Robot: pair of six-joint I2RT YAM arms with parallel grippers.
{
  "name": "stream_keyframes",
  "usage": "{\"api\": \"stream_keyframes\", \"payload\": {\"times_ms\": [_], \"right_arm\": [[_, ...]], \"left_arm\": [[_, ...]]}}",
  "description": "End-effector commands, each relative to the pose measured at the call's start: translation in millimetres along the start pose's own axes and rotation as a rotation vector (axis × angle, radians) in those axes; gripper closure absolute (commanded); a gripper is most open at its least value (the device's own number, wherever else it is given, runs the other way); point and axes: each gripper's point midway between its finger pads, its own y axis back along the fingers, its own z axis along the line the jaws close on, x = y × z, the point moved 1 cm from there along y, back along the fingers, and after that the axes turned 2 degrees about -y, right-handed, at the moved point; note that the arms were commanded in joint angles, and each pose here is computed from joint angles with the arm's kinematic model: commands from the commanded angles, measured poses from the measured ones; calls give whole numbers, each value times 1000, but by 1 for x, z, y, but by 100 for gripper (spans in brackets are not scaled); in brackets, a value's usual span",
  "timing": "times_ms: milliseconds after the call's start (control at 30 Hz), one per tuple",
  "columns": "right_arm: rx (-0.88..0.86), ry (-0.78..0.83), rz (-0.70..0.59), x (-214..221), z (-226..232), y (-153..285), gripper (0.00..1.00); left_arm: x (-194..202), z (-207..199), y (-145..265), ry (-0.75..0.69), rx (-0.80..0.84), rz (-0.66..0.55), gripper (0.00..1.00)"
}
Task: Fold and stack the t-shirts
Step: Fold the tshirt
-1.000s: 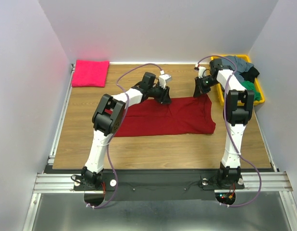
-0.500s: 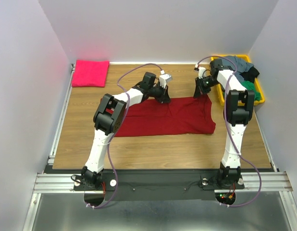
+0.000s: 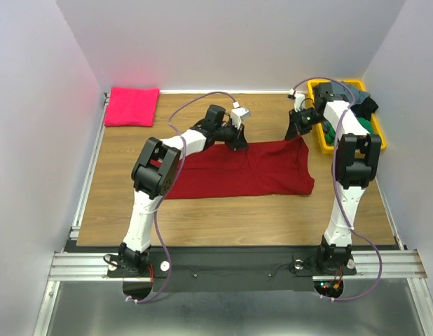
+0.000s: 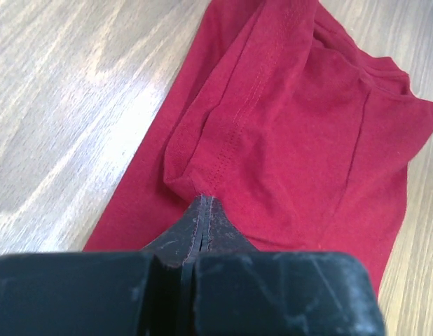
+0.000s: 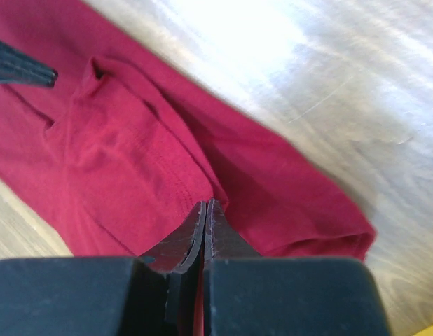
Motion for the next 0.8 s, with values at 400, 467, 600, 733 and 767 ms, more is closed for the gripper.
{"api": "stream_keyframes", "payload": {"times_ms": [400,467,600,733,767], "right_arm": [[-45,65,-25,0,14,11,99],[-41,66,-25,0,13,11,99],[-41,65,-22,1,13,10,99],[-43,67,-22,1,13,10,99],[-43,67,-22,1,13,10,99]], "left_arm": [[-43,-6,-1,-65,-64,-14,48],[-41,-6,-5,-64,-71,-4,48],[-34,-4,-13,-46,-82,25,48],[-28,0,-18,-9,-105,47,49],[-27,1,-18,-4,-110,50,49]]}}
